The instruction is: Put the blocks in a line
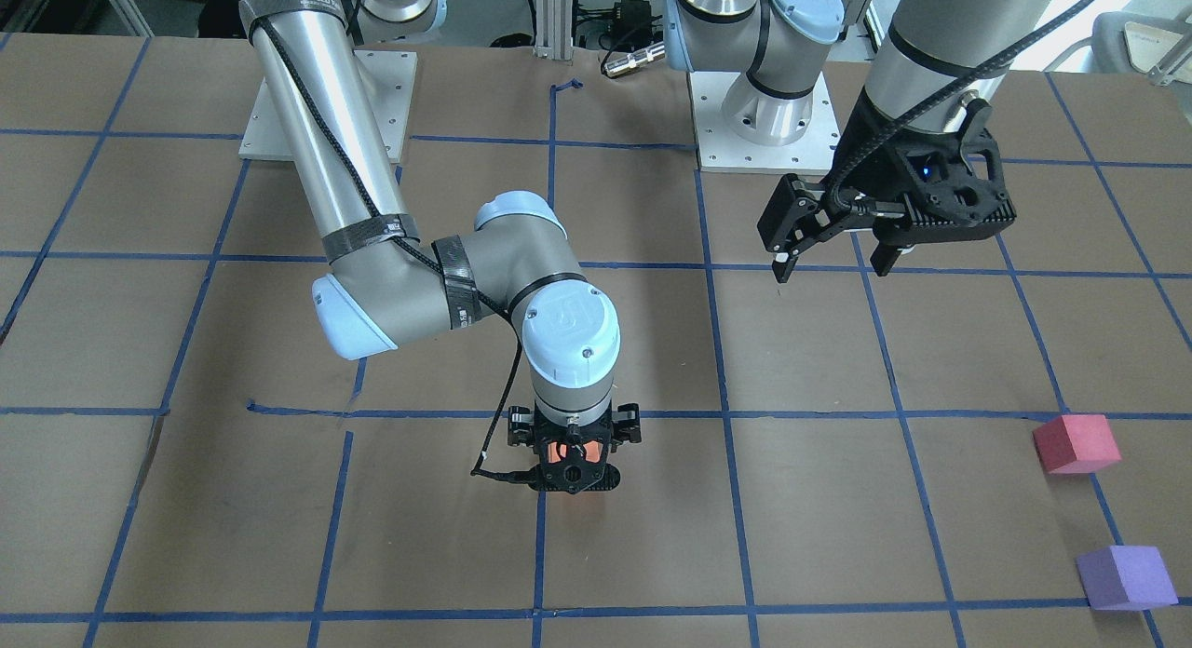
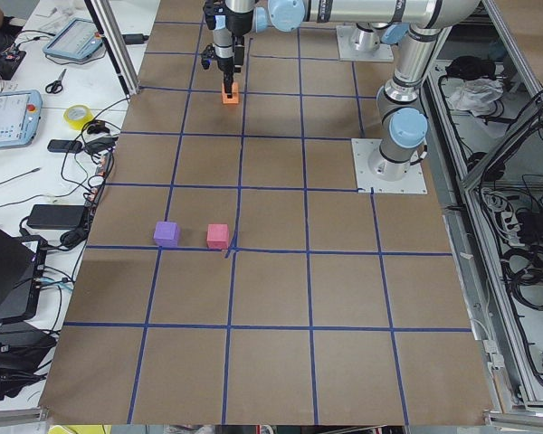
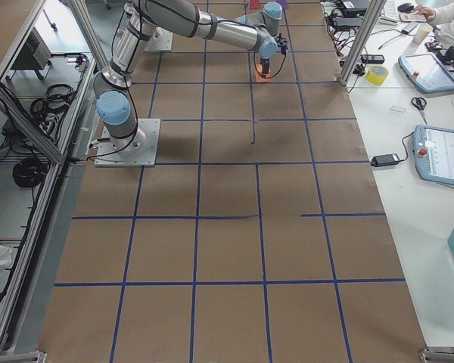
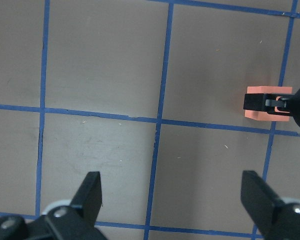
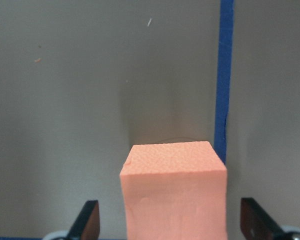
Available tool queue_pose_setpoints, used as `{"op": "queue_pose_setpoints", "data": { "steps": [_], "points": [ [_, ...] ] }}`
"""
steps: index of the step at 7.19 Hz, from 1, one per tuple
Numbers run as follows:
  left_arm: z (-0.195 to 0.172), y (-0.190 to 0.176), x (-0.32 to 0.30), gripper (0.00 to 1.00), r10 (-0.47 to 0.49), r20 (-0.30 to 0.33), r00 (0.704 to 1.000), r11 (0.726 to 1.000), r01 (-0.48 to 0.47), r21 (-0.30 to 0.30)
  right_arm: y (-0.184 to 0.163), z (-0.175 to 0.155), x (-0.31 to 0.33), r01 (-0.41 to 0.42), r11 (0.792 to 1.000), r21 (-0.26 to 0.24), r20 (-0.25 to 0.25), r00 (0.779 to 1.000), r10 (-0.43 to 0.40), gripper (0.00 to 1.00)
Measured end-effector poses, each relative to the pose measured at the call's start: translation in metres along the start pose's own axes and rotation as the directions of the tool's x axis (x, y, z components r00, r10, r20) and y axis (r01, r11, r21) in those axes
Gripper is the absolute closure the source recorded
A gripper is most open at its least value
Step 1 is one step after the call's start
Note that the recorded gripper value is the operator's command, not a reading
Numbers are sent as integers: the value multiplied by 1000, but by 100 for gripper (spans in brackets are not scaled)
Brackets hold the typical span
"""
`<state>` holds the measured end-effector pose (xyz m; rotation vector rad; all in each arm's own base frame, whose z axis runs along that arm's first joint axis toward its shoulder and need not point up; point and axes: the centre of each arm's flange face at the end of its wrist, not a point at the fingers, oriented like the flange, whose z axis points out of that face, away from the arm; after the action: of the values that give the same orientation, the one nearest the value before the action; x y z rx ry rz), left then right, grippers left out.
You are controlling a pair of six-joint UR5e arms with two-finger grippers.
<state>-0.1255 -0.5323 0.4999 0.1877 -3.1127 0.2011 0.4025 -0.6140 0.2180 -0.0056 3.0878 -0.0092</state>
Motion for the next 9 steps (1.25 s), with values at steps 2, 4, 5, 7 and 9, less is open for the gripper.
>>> {"op": "queue_pose_setpoints", "data": {
  "steps": [2, 4, 5, 7, 9],
  "points": [
    [0, 0, 0, 0, 0, 0, 1000, 1000, 0, 0, -3, -40, 18, -11, 1000, 21, 14, 1000, 10, 0],
    [1, 0, 0, 0, 0, 1, 1000, 1000, 0, -1, -10, -95, 76, -8, 1000, 25, -9, 1000, 8, 0],
    [1, 0, 0, 0, 0, 1, 1000, 1000, 0, -1, -3, -138, 113, -22, 1000, 14, -18, 1000, 23, 0],
    [1, -1, 0, 0, 0, 1, 1000, 1000, 0, -1, 36, -232, 189, -43, 999, -29, -29, 999, 42, 0],
    [1, -1, 0, 0, 0, 1, 1000, 1000, 0, -2, 93, -299, 211, 22, 998, -57, -30, 999, -23, 0]
  ]
}}
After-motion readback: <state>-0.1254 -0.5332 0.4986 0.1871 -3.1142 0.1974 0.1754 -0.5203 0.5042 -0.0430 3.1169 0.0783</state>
